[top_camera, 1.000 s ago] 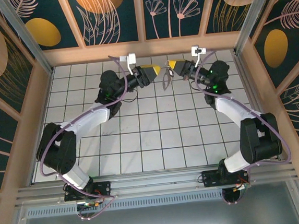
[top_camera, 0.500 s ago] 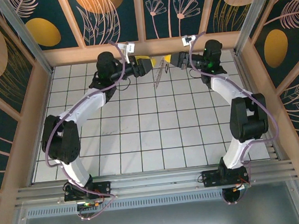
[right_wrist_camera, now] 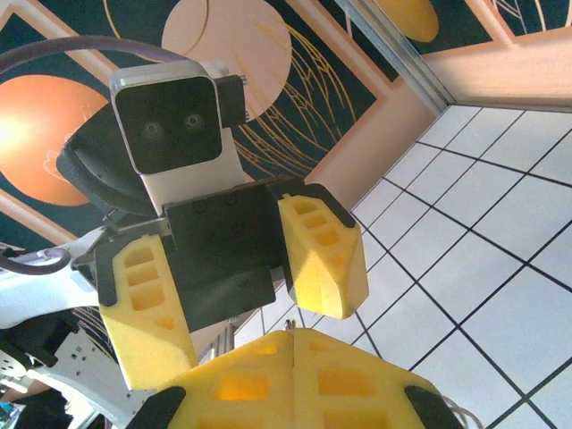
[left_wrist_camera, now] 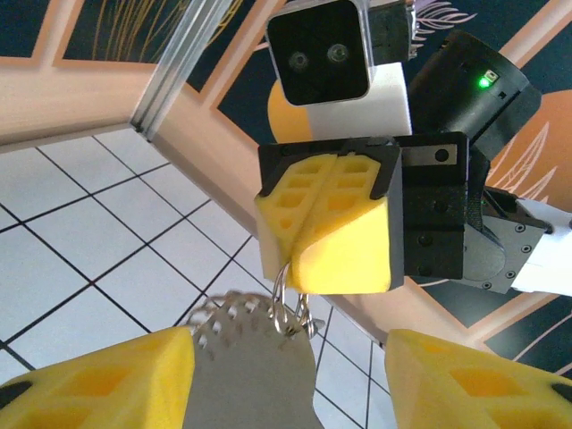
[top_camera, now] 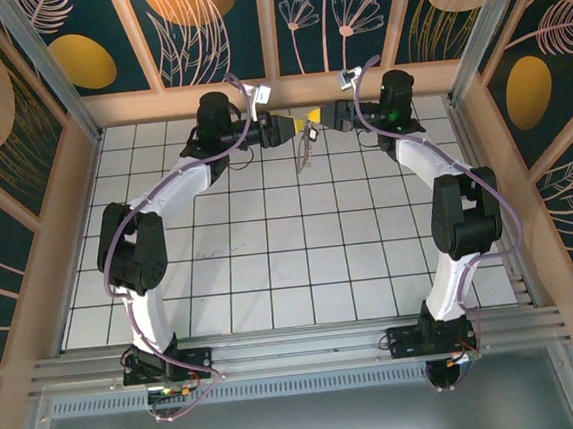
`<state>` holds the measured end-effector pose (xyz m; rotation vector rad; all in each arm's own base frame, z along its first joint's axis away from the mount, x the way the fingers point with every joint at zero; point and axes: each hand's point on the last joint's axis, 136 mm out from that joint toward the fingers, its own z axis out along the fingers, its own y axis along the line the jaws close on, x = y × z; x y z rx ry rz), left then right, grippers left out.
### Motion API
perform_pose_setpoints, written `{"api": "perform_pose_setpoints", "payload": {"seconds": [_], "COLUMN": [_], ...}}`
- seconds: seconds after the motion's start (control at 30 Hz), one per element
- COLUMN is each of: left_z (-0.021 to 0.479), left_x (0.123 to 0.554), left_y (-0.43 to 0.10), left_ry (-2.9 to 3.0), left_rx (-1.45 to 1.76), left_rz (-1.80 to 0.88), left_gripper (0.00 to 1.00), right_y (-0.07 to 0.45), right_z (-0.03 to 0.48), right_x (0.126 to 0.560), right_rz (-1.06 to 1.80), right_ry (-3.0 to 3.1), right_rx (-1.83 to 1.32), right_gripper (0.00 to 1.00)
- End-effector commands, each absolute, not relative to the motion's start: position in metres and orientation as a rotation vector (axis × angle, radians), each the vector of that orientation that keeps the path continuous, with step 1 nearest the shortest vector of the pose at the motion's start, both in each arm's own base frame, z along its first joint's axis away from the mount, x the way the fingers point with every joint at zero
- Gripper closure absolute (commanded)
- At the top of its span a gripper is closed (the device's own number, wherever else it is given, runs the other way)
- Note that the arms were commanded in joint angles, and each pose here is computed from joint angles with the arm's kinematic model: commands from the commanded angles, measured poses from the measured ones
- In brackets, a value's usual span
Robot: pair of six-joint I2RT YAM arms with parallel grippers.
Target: Put the keys on the keyring
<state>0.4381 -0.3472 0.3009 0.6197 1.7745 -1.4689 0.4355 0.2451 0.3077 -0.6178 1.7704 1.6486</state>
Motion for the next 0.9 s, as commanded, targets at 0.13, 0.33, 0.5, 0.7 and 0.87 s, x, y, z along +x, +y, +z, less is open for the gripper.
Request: {"api": "perform_pose_setpoints", "payload": {"seconds": [0.13, 0.33, 0.5, 0.7, 0.87], "left_z": [0.3111, 0.3117, 0.3121, 0.3118, 0.3118], "left_x": [0.4412, 0.4401, 0.441, 0.4425, 0.4447], "left_y": [-0.3507, -0.3521, -0.3529, -0.3542, -0.355], "left_ry": [1.723, 1.713, 1.705, 1.698, 1.694], "left_rx": [0.65, 0.647, 0.641, 0.639, 0.633], "left_rz": [-1.518, -1.55, -1.566, -1.582, -1.586], "left_gripper": [0.45, 0.52, 0.57, 0.66, 0.67], "right_y": [0.2533, 0.2537, 0.2541, 0.2556, 0.2567], "right_z": [0.3207, 0.3209, 0.32, 0.3185, 0.315], "right_x": [0.4262, 0.4261, 0.4257, 0.4249, 0.4247], "right_rz": [1.641, 1.636, 1.638, 1.64, 1.641], "right_ry": [1.713, 1.712, 1.713, 1.713, 1.721], "right_rx": [-0.707, -0.704, -0.704, -0.71, -0.711], "right_gripper": [1.0, 1.0, 1.0, 1.0, 1.0]}}
